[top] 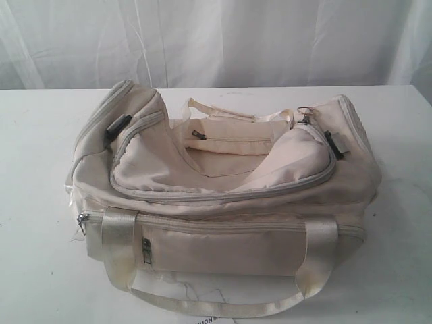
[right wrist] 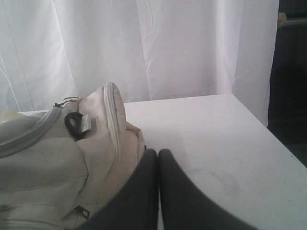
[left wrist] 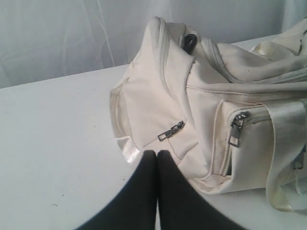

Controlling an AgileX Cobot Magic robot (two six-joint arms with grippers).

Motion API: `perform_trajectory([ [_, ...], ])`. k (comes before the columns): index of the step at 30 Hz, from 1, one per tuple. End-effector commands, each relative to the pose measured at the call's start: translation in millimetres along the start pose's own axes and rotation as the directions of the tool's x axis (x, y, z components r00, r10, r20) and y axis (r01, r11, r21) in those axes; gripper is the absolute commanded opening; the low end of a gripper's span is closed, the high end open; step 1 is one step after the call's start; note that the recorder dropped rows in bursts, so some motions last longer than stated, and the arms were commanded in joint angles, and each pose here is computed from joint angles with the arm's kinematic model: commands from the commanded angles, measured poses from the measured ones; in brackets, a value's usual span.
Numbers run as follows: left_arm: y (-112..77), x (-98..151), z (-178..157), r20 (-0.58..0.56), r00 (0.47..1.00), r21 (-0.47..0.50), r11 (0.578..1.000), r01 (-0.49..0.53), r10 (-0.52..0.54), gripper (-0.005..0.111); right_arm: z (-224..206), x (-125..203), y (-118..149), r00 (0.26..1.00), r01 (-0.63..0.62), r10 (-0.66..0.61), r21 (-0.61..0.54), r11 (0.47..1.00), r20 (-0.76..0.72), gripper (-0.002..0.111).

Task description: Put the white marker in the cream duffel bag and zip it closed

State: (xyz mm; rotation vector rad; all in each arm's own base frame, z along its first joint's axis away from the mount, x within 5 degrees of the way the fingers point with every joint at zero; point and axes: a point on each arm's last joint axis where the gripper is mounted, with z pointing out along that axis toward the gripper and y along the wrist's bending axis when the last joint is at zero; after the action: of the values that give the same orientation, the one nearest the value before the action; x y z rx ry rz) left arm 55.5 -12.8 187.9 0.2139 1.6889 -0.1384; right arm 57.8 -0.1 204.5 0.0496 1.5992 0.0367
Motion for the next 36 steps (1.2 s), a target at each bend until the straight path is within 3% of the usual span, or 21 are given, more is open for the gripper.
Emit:
perform_trajectory([
  [1, 2.2, 0.6, -0.1, 0.005, 1.0, -0.04, 0.999, 0.018, -0.018, 0.0, -0.2, 1.8, -0.2, 1.0, 0.005, -0.005, 0.002, 1.0, -0.005, 0.0],
  [36, 2.9, 0.7, -0.1, 0.005, 1.0, -0.052, 0.999, 0.018, -0.018, 0.0, -0.2, 1.8, -0.2, 1.0, -0.019, 0.019, 0.002, 1.0, -0.005, 0.0],
])
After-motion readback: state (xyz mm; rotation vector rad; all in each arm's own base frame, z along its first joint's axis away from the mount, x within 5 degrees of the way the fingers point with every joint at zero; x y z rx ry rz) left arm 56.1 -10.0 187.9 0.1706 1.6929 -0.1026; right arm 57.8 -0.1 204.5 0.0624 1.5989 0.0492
